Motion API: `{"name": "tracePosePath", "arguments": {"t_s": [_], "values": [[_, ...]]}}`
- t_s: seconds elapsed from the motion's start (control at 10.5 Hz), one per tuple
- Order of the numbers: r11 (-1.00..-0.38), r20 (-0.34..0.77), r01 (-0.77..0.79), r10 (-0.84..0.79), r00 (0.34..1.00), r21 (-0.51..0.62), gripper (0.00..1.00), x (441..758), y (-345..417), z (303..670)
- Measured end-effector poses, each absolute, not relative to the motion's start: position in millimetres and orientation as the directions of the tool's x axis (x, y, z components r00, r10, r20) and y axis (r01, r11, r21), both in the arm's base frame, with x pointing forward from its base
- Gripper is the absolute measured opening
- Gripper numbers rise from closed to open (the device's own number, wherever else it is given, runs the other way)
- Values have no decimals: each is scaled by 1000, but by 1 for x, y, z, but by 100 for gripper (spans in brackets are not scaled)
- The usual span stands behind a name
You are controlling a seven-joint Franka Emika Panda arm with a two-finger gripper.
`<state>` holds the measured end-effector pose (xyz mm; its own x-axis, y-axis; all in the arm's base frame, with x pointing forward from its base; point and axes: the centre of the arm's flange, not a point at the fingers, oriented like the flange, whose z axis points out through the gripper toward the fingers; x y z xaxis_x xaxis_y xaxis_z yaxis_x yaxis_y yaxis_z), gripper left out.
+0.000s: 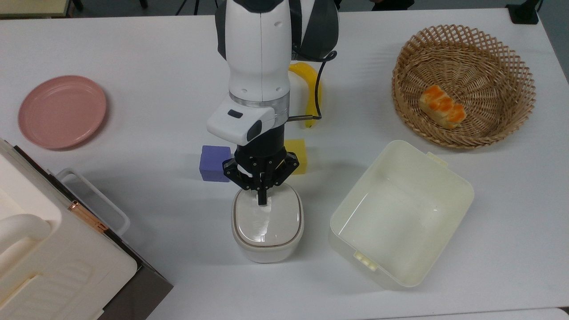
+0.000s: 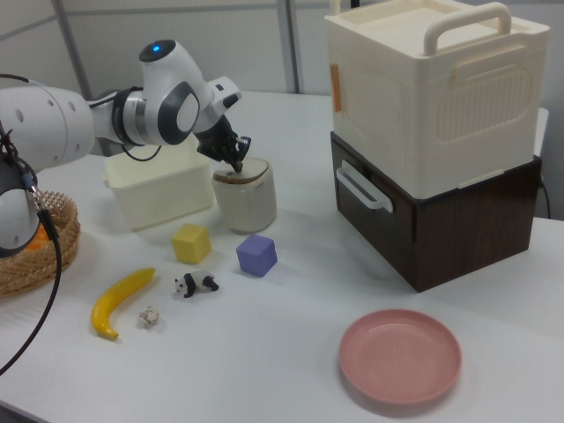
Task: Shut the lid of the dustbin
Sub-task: 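Push the lid down onto the dustbin rim with the gripper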
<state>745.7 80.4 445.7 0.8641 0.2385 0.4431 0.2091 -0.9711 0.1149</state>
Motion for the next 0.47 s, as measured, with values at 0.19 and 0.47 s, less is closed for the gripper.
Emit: {"name": "tracePosePath", "arguments": {"t_s": [0.19, 0.47], "values": [[-971, 422, 212, 240, 874, 113, 1, 745, 80, 431], [-971, 422, 212, 240, 874, 113, 1, 745, 81, 431]]}}
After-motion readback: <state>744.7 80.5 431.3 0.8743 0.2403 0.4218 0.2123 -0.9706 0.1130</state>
